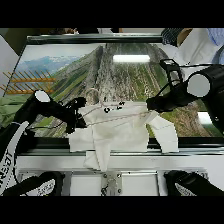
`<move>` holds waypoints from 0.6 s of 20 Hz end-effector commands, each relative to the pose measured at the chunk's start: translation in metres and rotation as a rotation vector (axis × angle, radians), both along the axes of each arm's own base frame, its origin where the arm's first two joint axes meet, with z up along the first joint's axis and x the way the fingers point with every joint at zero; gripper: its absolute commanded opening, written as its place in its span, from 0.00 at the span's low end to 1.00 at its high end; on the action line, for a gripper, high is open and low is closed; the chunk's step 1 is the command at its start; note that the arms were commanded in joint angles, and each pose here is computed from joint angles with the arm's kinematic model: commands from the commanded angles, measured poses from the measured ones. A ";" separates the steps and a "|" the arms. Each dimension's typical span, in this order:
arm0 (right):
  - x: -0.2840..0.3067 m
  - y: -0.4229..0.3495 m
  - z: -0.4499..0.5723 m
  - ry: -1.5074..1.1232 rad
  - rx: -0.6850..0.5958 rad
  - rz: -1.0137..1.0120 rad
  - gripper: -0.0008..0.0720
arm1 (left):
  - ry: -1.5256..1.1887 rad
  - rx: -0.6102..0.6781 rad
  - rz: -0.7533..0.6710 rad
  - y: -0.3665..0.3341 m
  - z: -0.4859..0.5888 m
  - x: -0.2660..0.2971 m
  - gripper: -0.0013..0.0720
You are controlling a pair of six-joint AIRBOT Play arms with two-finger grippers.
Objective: Fold the clothes and pants, and hang the long-sleeved shirts on hangers.
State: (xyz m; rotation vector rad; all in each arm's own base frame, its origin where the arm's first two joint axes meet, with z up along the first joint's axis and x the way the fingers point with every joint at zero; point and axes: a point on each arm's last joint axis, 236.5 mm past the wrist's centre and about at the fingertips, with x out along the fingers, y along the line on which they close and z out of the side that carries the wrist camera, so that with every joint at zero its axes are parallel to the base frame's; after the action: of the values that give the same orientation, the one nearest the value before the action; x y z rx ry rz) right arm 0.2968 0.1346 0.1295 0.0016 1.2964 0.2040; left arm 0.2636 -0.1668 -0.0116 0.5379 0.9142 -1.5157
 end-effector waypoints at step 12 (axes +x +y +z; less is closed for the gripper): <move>0.010 -0.007 0.016 -0.111 -0.048 0.035 0.06 | -0.091 0.032 -0.054 0.000 0.007 0.021 0.04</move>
State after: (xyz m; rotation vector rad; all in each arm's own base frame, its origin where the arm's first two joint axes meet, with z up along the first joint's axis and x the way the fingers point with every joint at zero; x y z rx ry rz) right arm 0.3012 0.1200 0.1415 -0.0662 1.2277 0.1757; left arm 0.2860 -0.1625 -0.0014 0.6475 0.8605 -1.4934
